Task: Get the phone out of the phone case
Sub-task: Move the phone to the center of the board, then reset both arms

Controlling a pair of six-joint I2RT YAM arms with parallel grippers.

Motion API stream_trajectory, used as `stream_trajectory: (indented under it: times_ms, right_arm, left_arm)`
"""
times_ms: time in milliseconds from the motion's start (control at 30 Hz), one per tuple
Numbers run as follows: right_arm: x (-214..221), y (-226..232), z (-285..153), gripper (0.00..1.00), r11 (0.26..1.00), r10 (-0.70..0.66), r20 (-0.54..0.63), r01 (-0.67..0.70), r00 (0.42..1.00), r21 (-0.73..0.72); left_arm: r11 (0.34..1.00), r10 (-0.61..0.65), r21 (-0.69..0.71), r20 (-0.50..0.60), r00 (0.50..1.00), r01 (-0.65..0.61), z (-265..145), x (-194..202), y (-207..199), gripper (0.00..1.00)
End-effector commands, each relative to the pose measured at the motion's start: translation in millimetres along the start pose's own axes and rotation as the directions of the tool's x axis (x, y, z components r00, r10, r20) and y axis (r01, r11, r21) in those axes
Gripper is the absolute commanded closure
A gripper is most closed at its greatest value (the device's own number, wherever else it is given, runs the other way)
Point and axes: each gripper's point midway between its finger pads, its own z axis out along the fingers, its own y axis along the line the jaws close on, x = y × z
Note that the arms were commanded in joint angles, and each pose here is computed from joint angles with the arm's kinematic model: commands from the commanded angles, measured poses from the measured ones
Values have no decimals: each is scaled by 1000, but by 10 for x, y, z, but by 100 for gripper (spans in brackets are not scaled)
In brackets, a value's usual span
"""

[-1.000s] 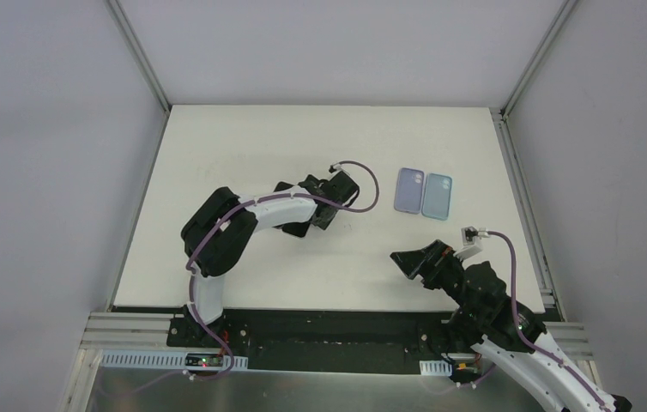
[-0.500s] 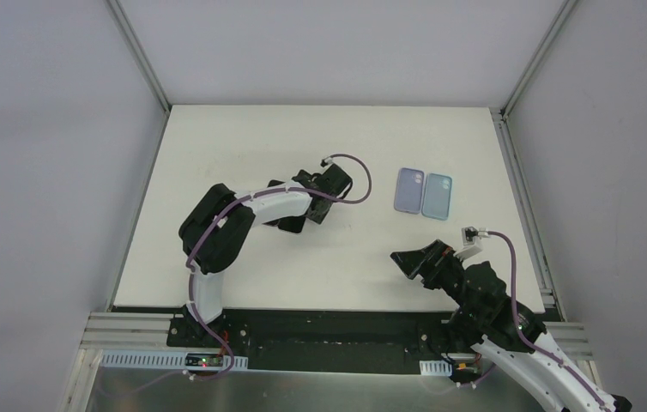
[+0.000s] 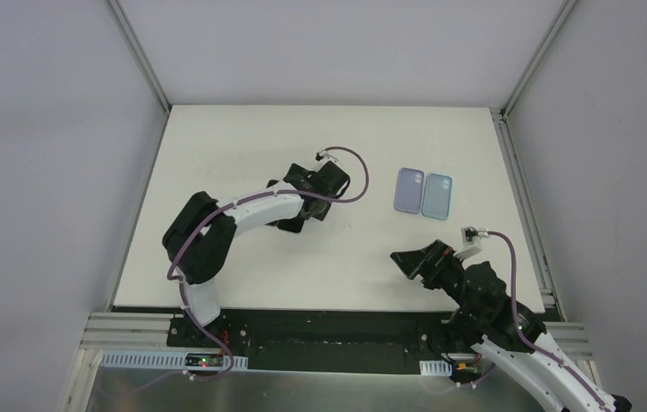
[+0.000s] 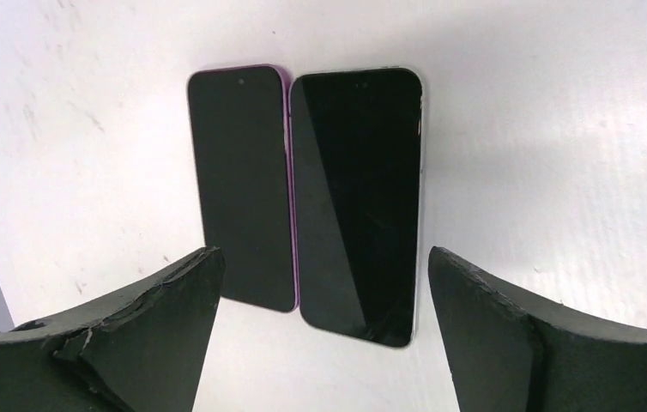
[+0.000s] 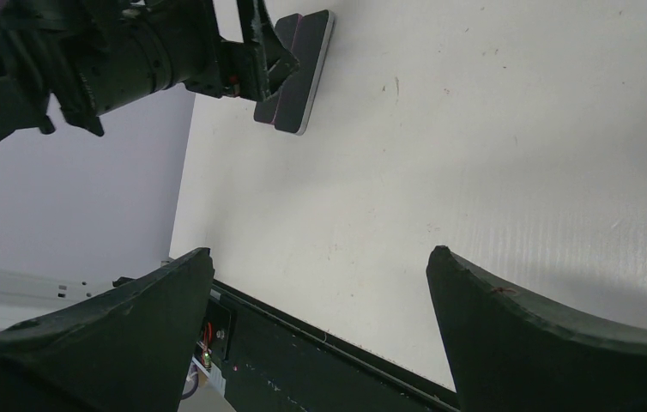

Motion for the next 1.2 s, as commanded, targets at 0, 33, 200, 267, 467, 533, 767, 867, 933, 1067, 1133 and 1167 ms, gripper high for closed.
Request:
stream_trajectory:
  times_ms: [0,33,200,267,467,533,767,867,933,1067,1133,1167]
  right_arm:
    - [-134,192,-58,1,998,4,39,-2,999,-66]
    - [-118,174,-30,1,999,2,29,-1,1000,-47]
    - [-245,235,-59,1,998,55,58,-54,997,-16]
    - [-317,228,-75,1,998,59,81,-60,995,12]
    - [-498,264,-89,1,998,0,133,-7,991,56]
    - [-562,284,-69,1,997,-2,152,-10,988,76]
    - [-1285,-149,132,1,863,-252,434,-2,865,505]
    - [-1776,-249,239,1,785,-378,603,-102,703,611]
    - [-1901,-643,314,1,657,-531,442,22,723,754]
    - [-2034,-1129,334,1,584,-584,420,0,695,812]
    - [-2008,-1318,383,1,532,-641,348,70,684,844]
    - [-2014,-1437,342,1,520,-626,367,18,688,854]
  left_arm:
    - [996,-90,13,115,989,90,-418,-249,152,9]
    - [994,-108,23,127,986,106,-473,-261,161,8]
    - [974,-225,54,151,963,219,-676,-125,315,4]
    - [960,-280,58,170,945,274,-771,-63,419,3]
    - [892,-451,142,221,865,429,-1089,80,681,1]
    - [871,-491,154,234,839,467,-1153,154,790,1]
    - [742,-612,-73,333,718,666,-926,644,1840,1]
    - [749,-579,-124,355,734,651,-764,644,2086,1]
    - [773,-540,-156,346,767,614,-633,620,2171,1]
    - [802,-507,-142,354,786,581,-455,559,2213,1]
    - [816,-488,-110,395,778,567,-429,471,2223,1]
    - [832,-465,-105,406,787,546,-386,464,2205,1]
